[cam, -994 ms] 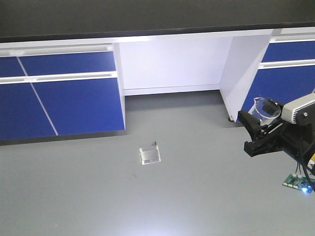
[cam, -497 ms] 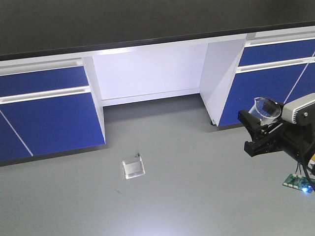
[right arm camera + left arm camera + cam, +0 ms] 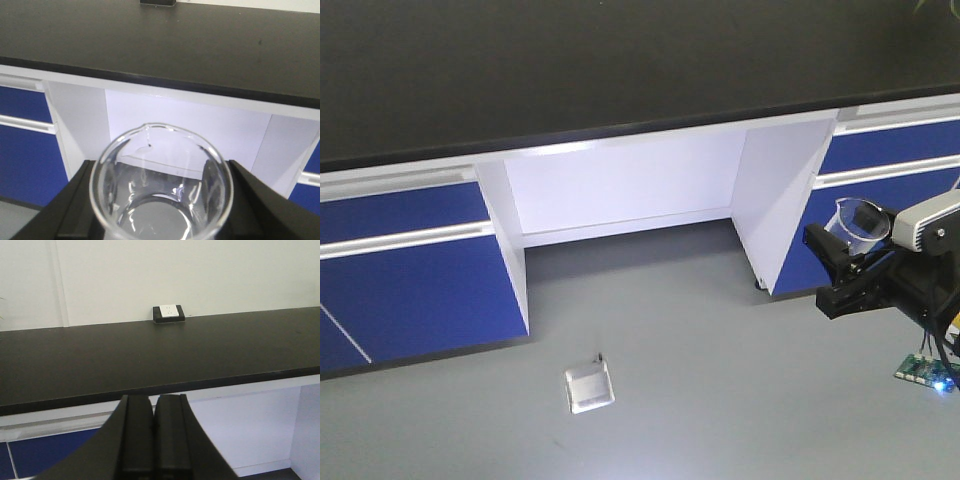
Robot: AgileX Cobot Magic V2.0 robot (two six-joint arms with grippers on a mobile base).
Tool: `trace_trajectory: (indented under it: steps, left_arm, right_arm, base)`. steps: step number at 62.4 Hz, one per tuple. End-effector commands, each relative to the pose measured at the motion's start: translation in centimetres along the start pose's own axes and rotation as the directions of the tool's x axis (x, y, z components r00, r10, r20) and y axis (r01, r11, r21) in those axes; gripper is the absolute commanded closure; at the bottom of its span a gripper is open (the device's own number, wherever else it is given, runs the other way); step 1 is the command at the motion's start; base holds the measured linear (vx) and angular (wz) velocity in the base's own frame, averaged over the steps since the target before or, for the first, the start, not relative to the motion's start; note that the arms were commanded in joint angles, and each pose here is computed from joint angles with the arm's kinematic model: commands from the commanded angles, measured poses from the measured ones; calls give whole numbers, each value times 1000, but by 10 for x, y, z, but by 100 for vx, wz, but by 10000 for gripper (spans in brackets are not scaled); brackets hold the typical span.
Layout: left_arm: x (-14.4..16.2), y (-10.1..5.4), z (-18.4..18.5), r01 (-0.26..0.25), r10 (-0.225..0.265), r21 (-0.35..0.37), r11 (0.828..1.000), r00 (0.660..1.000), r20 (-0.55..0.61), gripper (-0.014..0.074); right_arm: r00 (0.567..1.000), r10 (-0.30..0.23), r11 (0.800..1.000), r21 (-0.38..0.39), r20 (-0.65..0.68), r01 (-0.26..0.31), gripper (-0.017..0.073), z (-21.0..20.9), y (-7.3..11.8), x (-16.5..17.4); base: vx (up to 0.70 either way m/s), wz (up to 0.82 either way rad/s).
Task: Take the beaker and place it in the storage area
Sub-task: 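Keep turning the base to face the other black bench, beaker held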
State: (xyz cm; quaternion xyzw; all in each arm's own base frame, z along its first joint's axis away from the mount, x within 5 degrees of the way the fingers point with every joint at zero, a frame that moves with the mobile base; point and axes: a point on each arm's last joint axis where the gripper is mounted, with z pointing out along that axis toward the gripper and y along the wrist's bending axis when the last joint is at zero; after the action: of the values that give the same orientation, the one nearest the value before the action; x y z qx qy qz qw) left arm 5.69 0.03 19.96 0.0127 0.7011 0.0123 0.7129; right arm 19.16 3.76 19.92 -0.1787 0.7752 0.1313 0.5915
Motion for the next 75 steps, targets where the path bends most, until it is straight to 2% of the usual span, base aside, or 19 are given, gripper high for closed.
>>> trace_trajectory:
  steps: [1,75]
  left_arm:
    - [-16,-1,-3,9,-10,10,1000,993,121,600]
    - [-16,-1,-3,9,-10,10,1000,993,121,600]
  right_arm:
    - [994,-4,1000,-15,111,6,485,-1,0,-16]
    - [994,-4,1000,-15,111,6,485,-1,0,-16]
  base:
    - [31,2]
    - [30,10]
